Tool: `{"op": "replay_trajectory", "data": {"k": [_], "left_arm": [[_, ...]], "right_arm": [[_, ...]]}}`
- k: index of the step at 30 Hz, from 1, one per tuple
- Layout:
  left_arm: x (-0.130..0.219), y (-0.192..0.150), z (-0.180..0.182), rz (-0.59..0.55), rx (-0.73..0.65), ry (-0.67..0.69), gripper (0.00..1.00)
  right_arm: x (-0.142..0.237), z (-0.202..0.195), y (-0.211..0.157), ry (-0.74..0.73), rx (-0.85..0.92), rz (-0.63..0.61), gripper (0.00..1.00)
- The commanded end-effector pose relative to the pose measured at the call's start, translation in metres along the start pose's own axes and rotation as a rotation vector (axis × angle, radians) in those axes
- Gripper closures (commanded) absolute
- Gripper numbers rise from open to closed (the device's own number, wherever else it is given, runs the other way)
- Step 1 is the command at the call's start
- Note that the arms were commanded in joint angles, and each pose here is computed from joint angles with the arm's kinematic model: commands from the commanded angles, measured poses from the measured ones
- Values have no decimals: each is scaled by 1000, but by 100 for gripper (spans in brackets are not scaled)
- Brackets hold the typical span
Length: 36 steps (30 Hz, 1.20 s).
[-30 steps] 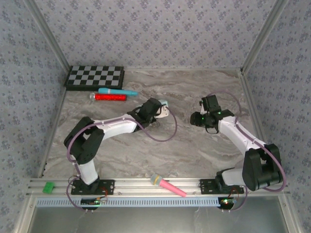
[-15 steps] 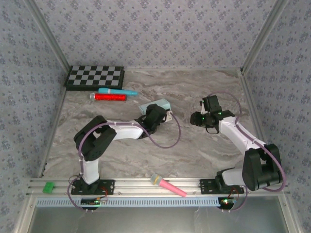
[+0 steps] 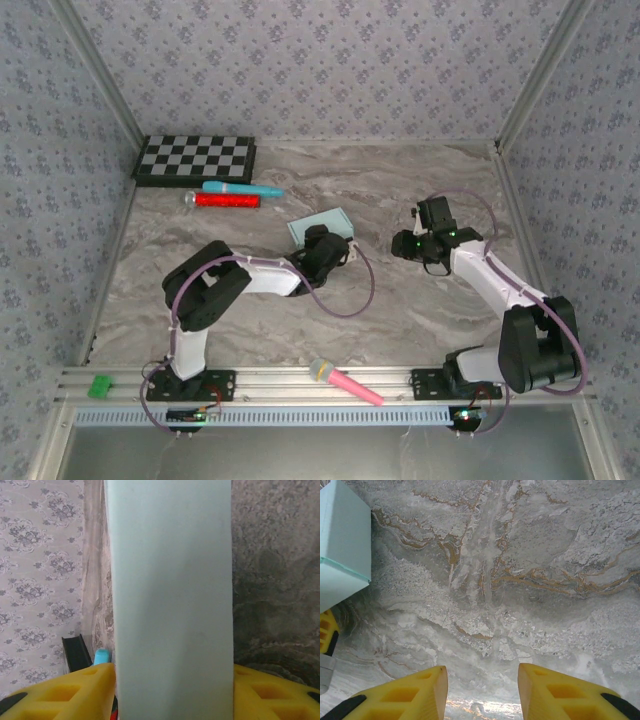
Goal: Fold the paper box
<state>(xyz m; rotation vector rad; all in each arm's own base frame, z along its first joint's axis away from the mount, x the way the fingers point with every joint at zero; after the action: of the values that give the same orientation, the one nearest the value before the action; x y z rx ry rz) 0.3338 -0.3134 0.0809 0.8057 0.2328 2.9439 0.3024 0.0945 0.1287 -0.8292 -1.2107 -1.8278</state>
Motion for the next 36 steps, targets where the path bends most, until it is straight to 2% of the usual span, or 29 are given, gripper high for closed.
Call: {"op": "replay_trajectory", "data": {"k": [1, 5, 12, 13, 14, 22, 29, 32, 36], "left_arm": [[1, 1, -1, 8, 34, 22, 41], [3, 2, -6, -10, 32, 15, 28], [4, 4, -7, -15, 42, -7, 13], [6, 5, -7, -26, 47, -19, 5], [8, 6, -6, -34, 51, -27, 1], [31, 20, 13, -114, 129, -118, 1], [55, 21, 48, -164, 252, -109, 1], [65, 14, 66, -183, 368, -117, 0], [75, -14, 99, -215, 636, -123, 1]], "right_arm": [[1, 0, 0, 12, -21, 2, 57], [0, 0, -1, 10, -19, 4, 57], [-1, -2, -1, 6, -20, 7, 57], [-2, -2, -2, 6, -22, 9, 57], [-2, -2, -2, 5, -21, 10, 57], [-4, -3, -4, 3, -23, 14, 57], [-6, -4, -4, 3, -25, 18, 57], [-8, -4, -3, 1, -26, 18, 57], [-11, -5, -3, -2, -25, 19, 57]]}}
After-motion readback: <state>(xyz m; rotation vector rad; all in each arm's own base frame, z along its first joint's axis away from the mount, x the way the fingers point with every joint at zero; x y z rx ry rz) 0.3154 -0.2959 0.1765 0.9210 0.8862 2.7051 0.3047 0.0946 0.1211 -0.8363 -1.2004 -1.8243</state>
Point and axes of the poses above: each hand's point on the last joint's axis, 136 mm out from that joint toward the fingers, its own x axis back along the fingers, its own z axis along the line the jaws close on, y = z × x, the point moved 3 cm from there along x, back along the fingers, and after that the axes turned 5 degrees about -x, right-handed, at the moved point
